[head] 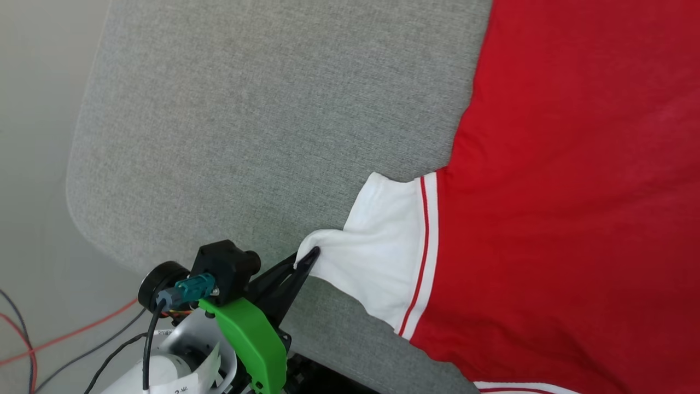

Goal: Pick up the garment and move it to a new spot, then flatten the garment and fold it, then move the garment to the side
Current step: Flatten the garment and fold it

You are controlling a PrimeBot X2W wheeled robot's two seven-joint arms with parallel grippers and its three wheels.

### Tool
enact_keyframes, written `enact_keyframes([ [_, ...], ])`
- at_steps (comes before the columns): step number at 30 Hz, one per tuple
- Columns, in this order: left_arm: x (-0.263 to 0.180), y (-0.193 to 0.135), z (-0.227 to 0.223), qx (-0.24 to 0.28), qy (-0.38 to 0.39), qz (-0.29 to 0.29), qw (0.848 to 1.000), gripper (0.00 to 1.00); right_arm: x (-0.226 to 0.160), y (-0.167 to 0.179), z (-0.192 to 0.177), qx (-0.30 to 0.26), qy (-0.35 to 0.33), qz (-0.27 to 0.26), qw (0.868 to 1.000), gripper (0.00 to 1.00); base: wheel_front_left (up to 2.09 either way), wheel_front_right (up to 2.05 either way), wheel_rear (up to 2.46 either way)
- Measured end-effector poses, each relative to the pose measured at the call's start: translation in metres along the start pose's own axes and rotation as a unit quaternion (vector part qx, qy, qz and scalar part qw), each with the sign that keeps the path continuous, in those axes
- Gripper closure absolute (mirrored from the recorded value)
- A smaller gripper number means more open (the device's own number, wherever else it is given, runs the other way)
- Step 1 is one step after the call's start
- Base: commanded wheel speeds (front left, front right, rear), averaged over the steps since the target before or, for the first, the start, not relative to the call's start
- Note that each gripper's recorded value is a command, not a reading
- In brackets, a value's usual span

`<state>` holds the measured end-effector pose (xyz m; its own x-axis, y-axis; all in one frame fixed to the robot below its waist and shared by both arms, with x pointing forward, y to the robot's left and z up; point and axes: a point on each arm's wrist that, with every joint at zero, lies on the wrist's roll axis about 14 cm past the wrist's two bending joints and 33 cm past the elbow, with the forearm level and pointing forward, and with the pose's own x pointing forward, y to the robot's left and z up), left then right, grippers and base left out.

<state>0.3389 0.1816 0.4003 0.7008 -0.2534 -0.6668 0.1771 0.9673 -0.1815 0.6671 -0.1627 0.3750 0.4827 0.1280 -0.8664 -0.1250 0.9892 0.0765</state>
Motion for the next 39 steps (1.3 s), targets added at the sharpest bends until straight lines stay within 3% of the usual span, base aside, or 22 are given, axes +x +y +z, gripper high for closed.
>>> enact_keyframes([
  [4,0.001,0.005,-0.006,-0.006,0.007,0.009,1.0,1.0,0.015,0.004,-0.003,-0.007,0.006,0.002,1.0,0.0,0.0,0.0,0.0],
  [5,0.001,0.005,-0.007,-0.007,0.008,0.011,1.0,1.0,0.018,0.005,-0.004,-0.009,0.008,0.004,1.0,0.2,0.0,0.0,0.0],
  [6,0.001,0.006,-0.007,-0.009,0.009,0.013,1.0,1.0,0.02,0.006,-0.004,-0.013,0.009,0.005,1.0,0.55,0.0,0.0,0.0],
  [8,0.001,0.008,-0.008,-0.009,0.01,0.015,1.0,1.0,0.021,0.007,-0.005,-0.024,0.009,0.003,1.0,1.0,0.0,0.0,0.0],
  [22,-0.008,0.005,0.009,0.003,-0.026,0.013,1.0,1.0,0.0,0.005,-0.027,-0.053,0.007,0.005,0.999,1.0,0.0,0.0,0.0],
  [27,-0.017,-0.001,0.02,0.015,-0.044,0.006,0.999,1.0,-0.023,-0.008,-0.052,-0.064,0.025,-0.011,0.998,1.0,0.0,0.0,0.0],
  [39,-0.043,-0.021,0.019,0.007,-0.078,-0.006,0.997,1.0,-0.101,-0.037,-0.135,-0.029,0.048,-0.017,0.998,1.0,0.0,0.0,0.0],
])
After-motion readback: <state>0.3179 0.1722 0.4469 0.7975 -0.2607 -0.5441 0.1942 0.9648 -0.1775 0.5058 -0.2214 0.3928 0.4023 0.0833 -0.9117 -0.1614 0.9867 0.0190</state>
